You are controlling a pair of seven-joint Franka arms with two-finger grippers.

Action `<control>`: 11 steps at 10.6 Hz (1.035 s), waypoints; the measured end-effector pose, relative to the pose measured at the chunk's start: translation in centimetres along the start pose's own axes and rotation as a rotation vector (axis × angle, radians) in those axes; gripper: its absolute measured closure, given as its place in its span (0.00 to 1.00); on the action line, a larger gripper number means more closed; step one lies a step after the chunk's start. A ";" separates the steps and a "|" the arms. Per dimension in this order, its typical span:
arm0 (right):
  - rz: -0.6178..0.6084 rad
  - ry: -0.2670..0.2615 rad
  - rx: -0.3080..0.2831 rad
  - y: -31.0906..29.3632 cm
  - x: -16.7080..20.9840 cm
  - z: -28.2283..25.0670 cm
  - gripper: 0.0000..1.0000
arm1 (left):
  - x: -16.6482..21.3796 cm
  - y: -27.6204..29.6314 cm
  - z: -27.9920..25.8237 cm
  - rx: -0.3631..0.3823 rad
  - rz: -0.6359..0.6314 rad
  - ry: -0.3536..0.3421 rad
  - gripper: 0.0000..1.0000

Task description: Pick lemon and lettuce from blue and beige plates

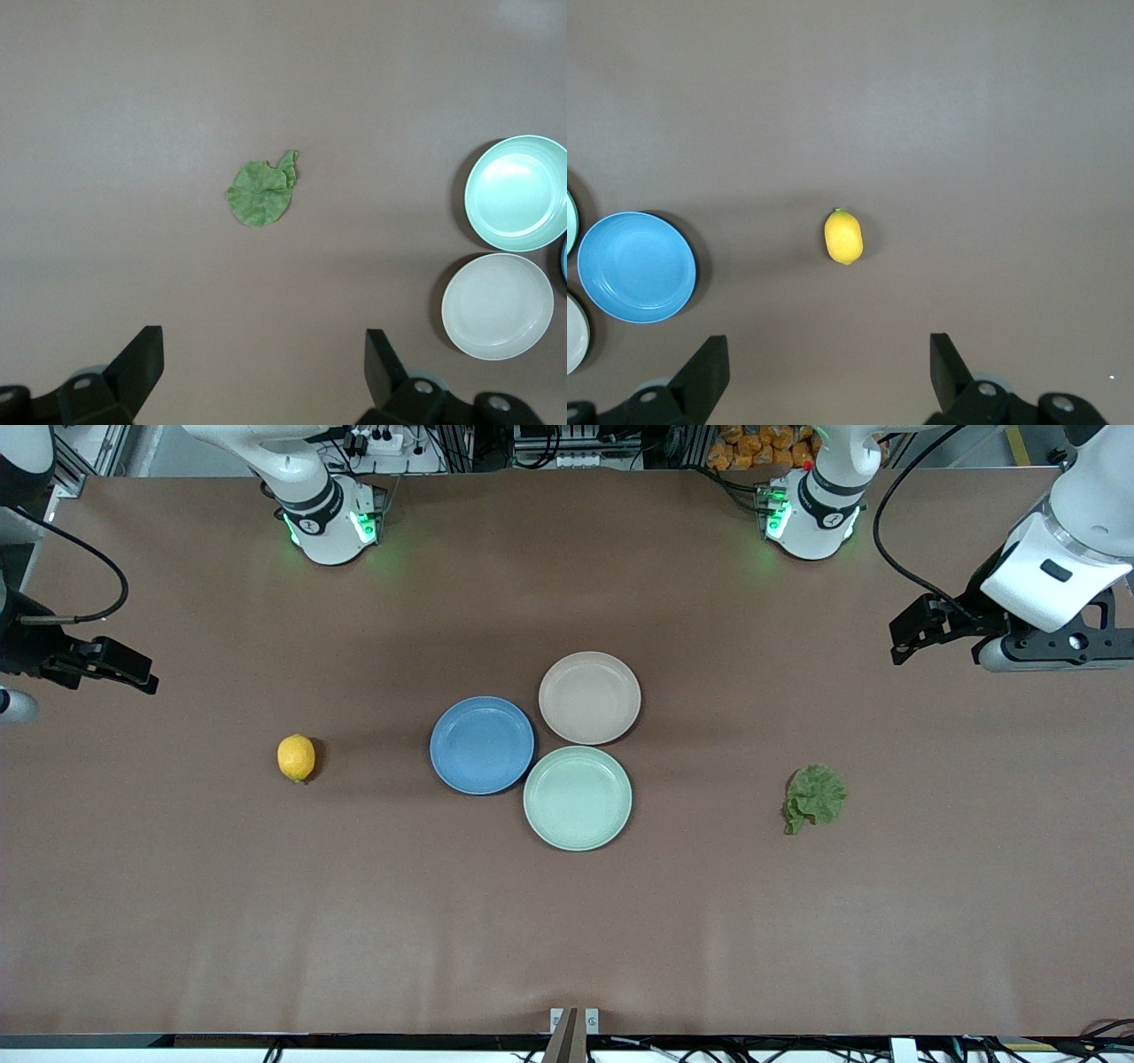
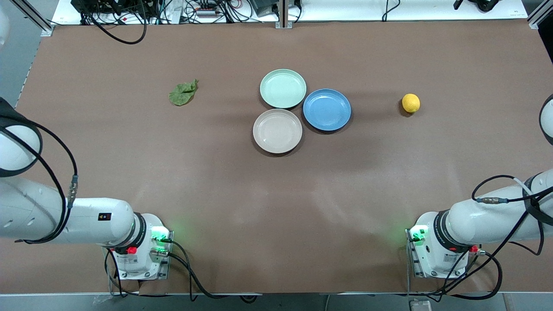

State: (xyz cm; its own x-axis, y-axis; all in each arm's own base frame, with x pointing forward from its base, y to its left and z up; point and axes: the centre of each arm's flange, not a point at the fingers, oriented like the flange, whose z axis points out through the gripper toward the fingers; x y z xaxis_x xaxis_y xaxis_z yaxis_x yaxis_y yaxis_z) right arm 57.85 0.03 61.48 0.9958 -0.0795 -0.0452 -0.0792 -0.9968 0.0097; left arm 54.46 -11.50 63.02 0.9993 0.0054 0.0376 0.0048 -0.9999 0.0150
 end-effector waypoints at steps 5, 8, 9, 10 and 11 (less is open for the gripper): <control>0.000 0.001 0.000 0.0 0.0 0.0 0.00 | 0.0 -0.2 0.0 0.000 -0.003 0.000 0.00; 0.000 0.002 0.001 0.0 0.0 0.0 0.00 | 0.0 -0.2 0.0 0.000 -0.004 0.000 0.00; 0.000 0.005 0.001 0.0 0.0 -0.1 0.00 | 0.0 -0.2 0.0 0.000 -0.004 0.000 0.00; 0.000 0.008 0.001 0.0 0.1 -0.1 0.00 | 0.0 -0.2 0.0 0.000 -0.004 0.000 0.00; 0.000 0.015 0.002 0.0 0.1 -0.1 0.00 | 0.0 -0.2 0.0 0.000 -0.004 0.000 0.00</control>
State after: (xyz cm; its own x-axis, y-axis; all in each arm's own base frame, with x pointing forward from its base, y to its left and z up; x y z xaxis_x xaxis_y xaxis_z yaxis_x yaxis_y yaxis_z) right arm 57.94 0.03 61.59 0.9964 -0.0794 -0.0303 -0.0792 -0.9968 0.0078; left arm 54.51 -11.28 63.02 0.9993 0.0093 0.0376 0.0087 -0.9998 0.0150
